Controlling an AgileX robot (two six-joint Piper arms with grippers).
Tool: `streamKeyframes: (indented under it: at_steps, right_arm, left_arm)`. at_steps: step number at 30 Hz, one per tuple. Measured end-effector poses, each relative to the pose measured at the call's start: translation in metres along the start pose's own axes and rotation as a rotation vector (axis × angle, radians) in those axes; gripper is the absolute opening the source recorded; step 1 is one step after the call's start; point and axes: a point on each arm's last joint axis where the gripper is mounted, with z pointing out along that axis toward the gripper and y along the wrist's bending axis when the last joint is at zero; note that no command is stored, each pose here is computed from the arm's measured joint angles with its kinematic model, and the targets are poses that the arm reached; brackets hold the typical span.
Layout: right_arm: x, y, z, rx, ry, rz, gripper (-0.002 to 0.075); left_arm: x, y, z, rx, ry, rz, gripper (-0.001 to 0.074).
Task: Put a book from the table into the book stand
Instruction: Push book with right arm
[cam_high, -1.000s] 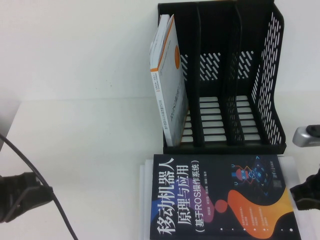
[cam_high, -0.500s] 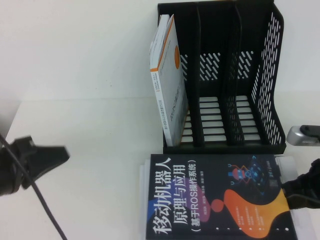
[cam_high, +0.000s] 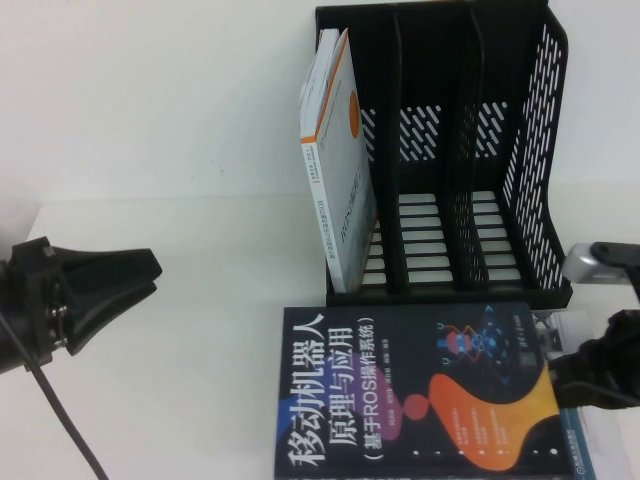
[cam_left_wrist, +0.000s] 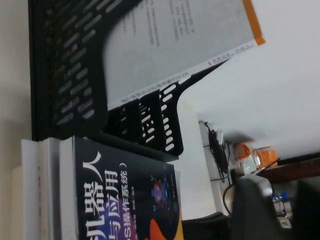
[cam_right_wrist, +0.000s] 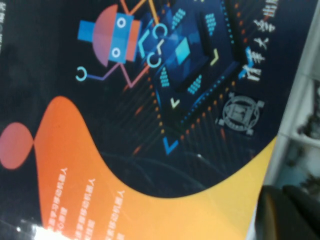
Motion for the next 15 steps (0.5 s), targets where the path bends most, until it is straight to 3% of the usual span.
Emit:
streamKeyframes:
  at_steps: [4,6,15]
  right_arm:
    - [-0.001,0.013,0.005,0.0,-0.021,-0.053,-0.0003]
    - [-0.001,0.021,0.008,-0.004,-0.03,-0.08,-0.0003]
    - [-0.006,0.029,0.019,-0.014,-0.021,-0.099,-0.0003]
  left_arm:
    - [-0.004,0.01,0.005,-0.011,0.009,-0.013,0.0379]
    - [-0.005,0.016,0.007,-0.022,0.019,-0.029,0.0442]
    - [-0.008,0.057,0.023,-0.102,0.108,-0.121,0.0497]
